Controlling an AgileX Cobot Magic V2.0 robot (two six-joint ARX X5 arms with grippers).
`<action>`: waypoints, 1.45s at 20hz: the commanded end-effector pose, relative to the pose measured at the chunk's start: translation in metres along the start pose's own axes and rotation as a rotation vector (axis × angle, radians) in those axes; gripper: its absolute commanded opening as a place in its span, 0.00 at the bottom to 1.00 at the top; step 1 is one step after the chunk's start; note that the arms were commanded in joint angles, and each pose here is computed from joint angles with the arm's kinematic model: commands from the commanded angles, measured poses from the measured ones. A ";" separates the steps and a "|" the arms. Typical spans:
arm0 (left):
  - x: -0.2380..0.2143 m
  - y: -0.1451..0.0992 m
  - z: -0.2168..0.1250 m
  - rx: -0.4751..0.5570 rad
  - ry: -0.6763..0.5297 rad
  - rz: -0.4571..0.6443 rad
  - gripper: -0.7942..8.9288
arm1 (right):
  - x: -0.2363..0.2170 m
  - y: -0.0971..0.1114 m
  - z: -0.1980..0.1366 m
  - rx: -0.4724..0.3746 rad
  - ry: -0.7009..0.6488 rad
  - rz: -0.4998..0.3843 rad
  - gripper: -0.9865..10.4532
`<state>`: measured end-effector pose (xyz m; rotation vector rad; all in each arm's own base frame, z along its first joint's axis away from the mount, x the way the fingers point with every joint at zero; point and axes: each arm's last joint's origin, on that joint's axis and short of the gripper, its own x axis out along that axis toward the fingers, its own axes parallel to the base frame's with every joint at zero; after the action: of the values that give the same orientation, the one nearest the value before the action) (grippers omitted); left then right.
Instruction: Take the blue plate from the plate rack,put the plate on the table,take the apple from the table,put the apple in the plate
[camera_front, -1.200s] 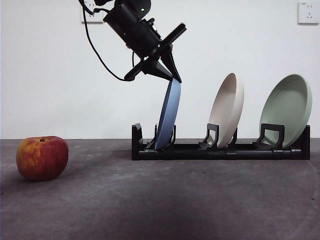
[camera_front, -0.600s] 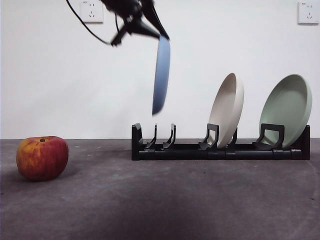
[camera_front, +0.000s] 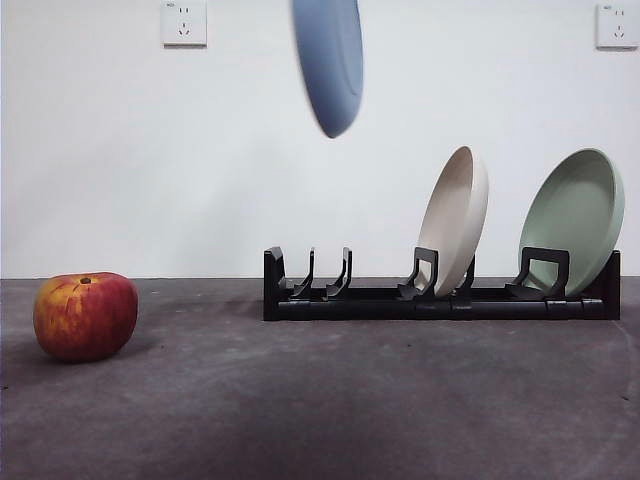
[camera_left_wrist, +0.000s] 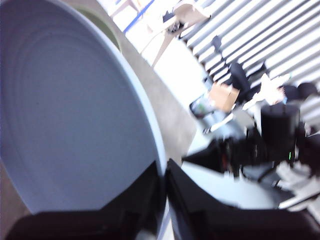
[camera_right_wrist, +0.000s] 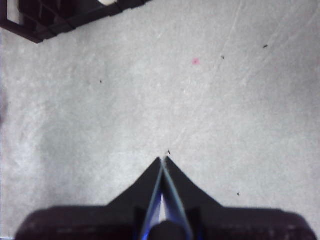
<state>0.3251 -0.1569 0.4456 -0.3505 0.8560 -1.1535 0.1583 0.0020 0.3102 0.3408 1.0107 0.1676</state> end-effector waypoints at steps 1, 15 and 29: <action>-0.013 -0.014 -0.015 0.161 0.073 0.052 0.07 | 0.000 0.000 0.001 -0.017 -0.001 0.003 0.09; -0.061 -0.148 -0.108 0.467 0.081 0.329 0.07 | 0.000 0.000 -0.004 0.002 0.049 -0.004 0.09; 0.070 -0.089 -0.213 0.571 0.453 0.547 0.07 | 0.000 0.000 -0.004 0.009 0.047 -0.004 0.09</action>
<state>0.1180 -0.2174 0.3423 0.5891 0.8811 -0.9138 0.1539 0.0022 0.3076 0.3429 1.0636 0.1645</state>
